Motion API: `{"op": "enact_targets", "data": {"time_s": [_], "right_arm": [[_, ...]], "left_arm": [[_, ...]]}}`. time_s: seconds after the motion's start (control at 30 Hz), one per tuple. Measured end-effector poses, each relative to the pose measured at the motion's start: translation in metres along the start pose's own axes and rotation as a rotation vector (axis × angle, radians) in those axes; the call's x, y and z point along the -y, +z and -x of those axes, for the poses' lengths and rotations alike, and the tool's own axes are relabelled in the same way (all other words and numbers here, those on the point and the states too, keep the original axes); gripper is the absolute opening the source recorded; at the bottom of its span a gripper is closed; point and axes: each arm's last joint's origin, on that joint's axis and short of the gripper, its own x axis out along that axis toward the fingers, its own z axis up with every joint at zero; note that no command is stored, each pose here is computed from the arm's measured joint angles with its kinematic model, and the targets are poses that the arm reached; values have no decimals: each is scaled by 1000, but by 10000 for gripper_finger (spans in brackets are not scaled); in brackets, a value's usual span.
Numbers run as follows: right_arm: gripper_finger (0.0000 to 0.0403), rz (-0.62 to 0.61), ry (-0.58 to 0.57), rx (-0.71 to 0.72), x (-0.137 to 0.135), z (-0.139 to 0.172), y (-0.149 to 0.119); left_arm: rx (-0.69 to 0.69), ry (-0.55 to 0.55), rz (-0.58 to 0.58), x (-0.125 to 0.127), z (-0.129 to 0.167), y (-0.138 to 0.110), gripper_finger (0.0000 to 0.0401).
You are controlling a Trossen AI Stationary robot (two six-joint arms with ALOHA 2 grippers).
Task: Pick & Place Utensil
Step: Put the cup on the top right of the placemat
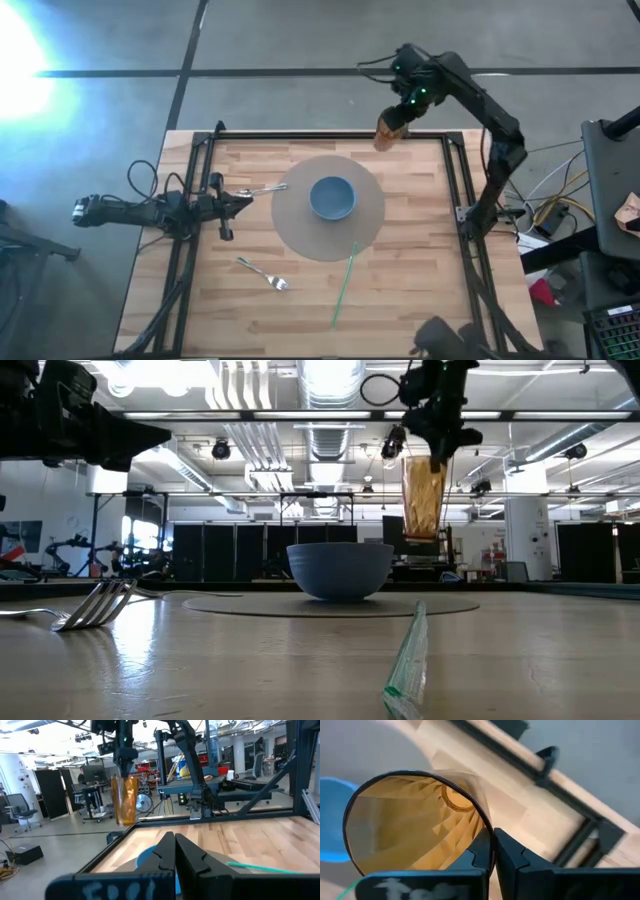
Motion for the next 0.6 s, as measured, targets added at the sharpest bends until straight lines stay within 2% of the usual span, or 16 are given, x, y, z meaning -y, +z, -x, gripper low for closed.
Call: {"op": "enact_targets", "data": {"time_s": [0.27,0.6], "right_arm": [[8,54,20,-94,-2,-29,4],[8,98,21,-119,-6,-70,-5]], "left_arm": [[0,0,-14,0,0,0,3],[1,0,-4,0,0,0,3]]}}
